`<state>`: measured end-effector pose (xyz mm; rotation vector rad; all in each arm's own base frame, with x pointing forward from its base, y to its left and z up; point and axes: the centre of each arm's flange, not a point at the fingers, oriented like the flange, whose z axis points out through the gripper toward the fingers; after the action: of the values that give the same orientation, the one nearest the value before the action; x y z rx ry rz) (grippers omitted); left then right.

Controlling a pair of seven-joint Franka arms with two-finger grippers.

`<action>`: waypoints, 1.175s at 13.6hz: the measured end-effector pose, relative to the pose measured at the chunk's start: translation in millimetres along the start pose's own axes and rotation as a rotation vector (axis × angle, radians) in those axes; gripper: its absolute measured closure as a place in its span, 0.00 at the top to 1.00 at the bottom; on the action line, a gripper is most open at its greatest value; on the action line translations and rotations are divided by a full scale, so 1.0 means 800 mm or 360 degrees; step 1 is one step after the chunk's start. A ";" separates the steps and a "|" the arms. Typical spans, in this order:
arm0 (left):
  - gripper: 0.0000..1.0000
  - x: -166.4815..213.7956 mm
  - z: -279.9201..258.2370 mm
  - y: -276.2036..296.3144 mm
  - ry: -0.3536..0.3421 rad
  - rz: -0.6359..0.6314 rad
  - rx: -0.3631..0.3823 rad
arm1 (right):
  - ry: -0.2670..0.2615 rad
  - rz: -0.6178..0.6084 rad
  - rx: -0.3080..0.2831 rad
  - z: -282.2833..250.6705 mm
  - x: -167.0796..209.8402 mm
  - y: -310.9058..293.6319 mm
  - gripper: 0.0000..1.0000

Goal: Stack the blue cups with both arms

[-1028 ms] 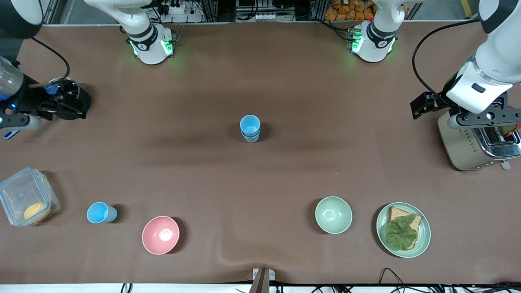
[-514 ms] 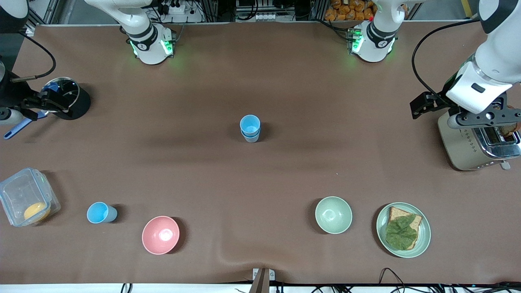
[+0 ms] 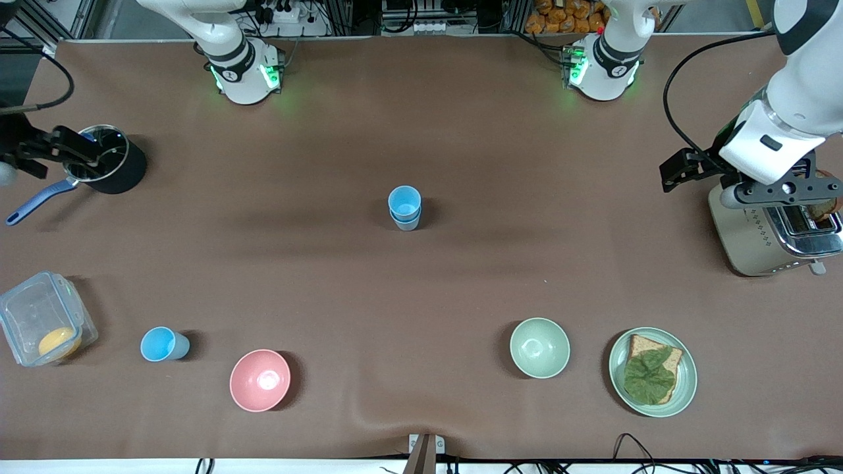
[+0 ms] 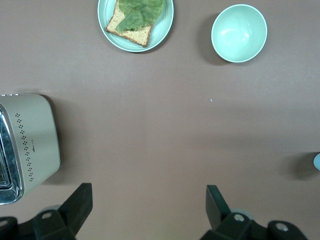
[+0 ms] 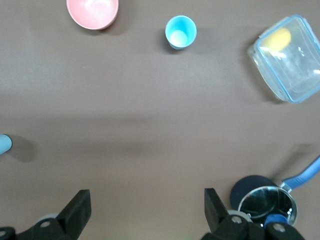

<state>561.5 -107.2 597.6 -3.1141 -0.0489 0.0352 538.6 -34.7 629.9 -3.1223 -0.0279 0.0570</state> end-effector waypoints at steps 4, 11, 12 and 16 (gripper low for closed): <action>1.00 0.003 0.006 0.001 -0.0013 0.0001 -0.0001 | -0.0041 0.0036 0.0005 -0.007 -0.008 0.013 1.00; 1.00 0.003 0.006 0.002 -0.0013 0.0004 -0.0001 | -0.0039 0.0035 0.0005 -0.009 -0.008 0.012 1.00; 1.00 0.003 0.006 0.002 -0.0013 0.0004 -0.0001 | -0.0038 0.0035 0.0005 -0.009 -0.008 0.012 1.00; 1.00 0.003 0.006 0.001 -0.0013 0.0003 -0.0001 | -0.0037 0.0034 0.0005 -0.009 -0.008 0.012 1.00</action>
<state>563.7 -108.2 592.7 -3.1145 -0.0458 0.0476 532.9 -44.4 637.0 -3.1193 0.0057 0.0940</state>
